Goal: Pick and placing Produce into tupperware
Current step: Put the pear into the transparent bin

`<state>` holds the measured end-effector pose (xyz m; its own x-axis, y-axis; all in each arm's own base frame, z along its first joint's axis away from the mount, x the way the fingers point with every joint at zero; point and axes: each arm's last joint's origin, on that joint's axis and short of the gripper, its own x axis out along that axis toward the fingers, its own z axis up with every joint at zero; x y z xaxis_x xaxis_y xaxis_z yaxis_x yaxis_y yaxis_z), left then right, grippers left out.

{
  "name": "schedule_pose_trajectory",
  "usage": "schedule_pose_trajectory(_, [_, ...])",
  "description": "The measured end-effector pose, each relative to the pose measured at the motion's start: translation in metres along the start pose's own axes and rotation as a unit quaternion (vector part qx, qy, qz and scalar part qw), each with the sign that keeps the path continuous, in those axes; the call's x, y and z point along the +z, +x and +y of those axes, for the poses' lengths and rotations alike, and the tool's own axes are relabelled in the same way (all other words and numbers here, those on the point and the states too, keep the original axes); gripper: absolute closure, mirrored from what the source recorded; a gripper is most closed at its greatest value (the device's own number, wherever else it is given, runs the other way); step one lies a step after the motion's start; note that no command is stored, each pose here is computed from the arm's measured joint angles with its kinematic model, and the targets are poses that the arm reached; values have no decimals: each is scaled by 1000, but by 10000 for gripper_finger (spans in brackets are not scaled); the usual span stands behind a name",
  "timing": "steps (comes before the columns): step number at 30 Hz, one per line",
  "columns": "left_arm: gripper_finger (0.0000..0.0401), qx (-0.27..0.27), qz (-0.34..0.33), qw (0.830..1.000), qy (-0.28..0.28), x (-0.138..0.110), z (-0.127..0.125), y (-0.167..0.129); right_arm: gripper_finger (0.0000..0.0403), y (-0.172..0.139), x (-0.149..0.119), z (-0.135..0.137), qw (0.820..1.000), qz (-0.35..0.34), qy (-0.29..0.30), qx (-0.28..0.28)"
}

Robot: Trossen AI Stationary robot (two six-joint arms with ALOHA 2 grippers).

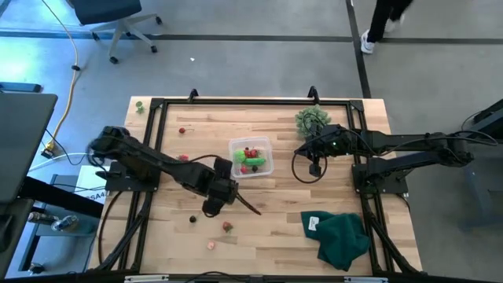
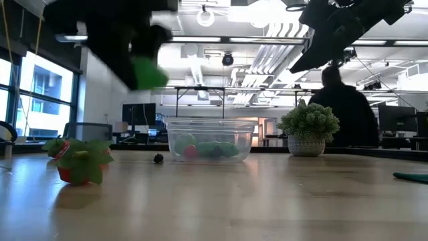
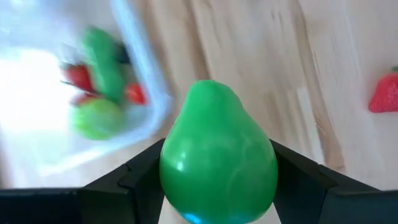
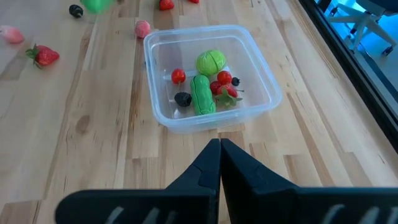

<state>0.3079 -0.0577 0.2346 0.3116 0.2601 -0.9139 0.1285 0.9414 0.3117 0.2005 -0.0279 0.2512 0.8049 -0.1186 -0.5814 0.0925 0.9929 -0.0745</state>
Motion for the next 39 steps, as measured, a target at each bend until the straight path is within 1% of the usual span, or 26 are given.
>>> schedule_pose_trajectory(6, [176,67,-60,996,12,1,19,-45,401,0,0,0,1000,1,0,0])
schedule_pose_trajectory(10, [174,108,-105,988,28,0,31,-71,401,0,0,0,1000,1,0,0])
schedule_pose_trajectory(14, [175,126,-143,981,30,3,48,-84,401,0,0,0,1000,1,0,0])
schedule_pose_trajectory(17, [175,120,-155,980,29,5,67,-82,401,0,0,0,1000,1,0,0])
schedule_pose_trajectory(19, [175,102,-162,981,19,5,83,-77,401,0,0,0,1000,2,0,0])
schedule_pose_trajectory(22, [175,68,-176,982,6,7,107,-63,401,0,0,0,1000,2,0,0])
schedule_pose_trajectory(25, [174,39,-180,983,-5,8,128,-44,401,0,0,0,1000,2,0,0])
schedule_pose_trajectory(28, [174,12,-162,987,-13,7,145,-18,401,0,0,0,1000,2,0,0])
schedule_pose_trajectory(31, [174,-11,-143,989,-14,8,156,10,401,0,-1,0,1000,4,0,0])
schedule_pose_trajectory(34, [174,-31,-130,991,-17,9,161,34,401,0,-1,0,1000,4,0,0])
schedule_pose_trajectory(39, [174,-56,-98,994,-7,12,158,70,401,0,-1,0,1000,5,0,0])
